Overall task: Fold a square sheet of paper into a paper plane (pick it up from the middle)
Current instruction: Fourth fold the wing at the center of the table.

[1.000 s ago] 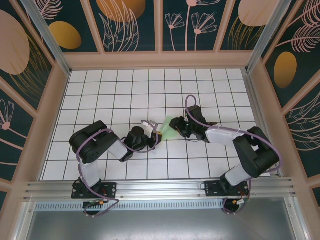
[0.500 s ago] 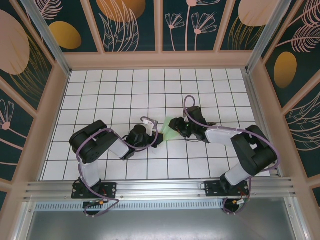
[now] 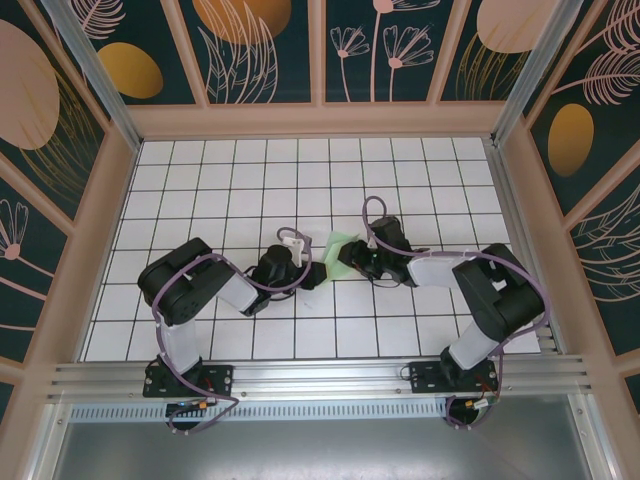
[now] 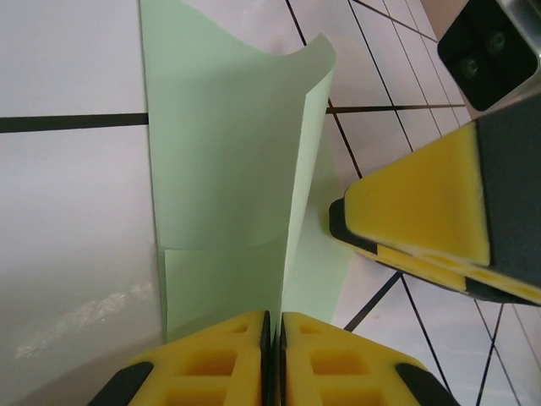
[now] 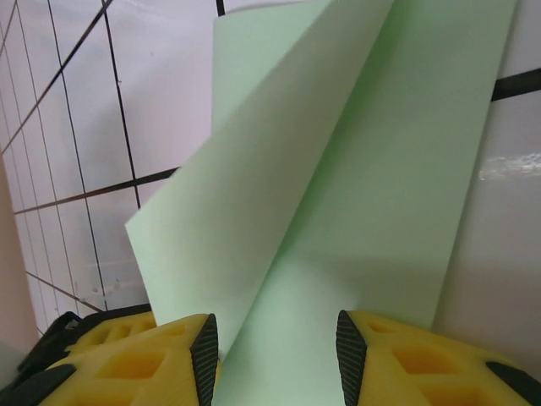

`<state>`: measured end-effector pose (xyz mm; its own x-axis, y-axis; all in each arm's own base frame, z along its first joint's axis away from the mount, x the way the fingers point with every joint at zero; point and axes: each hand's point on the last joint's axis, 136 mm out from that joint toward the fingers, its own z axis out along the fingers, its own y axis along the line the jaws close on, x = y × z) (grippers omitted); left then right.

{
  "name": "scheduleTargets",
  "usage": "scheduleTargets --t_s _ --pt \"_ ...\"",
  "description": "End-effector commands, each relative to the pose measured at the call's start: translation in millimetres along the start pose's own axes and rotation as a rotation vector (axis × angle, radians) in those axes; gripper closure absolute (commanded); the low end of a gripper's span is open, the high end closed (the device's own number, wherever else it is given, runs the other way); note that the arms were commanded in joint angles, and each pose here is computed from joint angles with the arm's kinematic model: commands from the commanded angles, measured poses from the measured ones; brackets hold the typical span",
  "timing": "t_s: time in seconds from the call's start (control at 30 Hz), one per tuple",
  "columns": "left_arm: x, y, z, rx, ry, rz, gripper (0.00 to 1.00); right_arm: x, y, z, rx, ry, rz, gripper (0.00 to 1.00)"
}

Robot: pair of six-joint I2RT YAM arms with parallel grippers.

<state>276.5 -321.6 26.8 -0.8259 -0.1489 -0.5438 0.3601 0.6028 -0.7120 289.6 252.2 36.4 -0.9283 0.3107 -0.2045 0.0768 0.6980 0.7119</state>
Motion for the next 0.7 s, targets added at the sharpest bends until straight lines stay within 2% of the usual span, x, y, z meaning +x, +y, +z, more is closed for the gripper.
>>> scheduleTargets --t_s 0.0,0.67 --pt "5 10 3 -0.011 0.026 -0.077 0.85 -8 16 1 -0.051 -0.008 -0.056 0.56" --pt "12 17 5 -0.009 0.066 -0.135 0.85 -13 18 15 -0.035 0.025 -0.067 0.53"
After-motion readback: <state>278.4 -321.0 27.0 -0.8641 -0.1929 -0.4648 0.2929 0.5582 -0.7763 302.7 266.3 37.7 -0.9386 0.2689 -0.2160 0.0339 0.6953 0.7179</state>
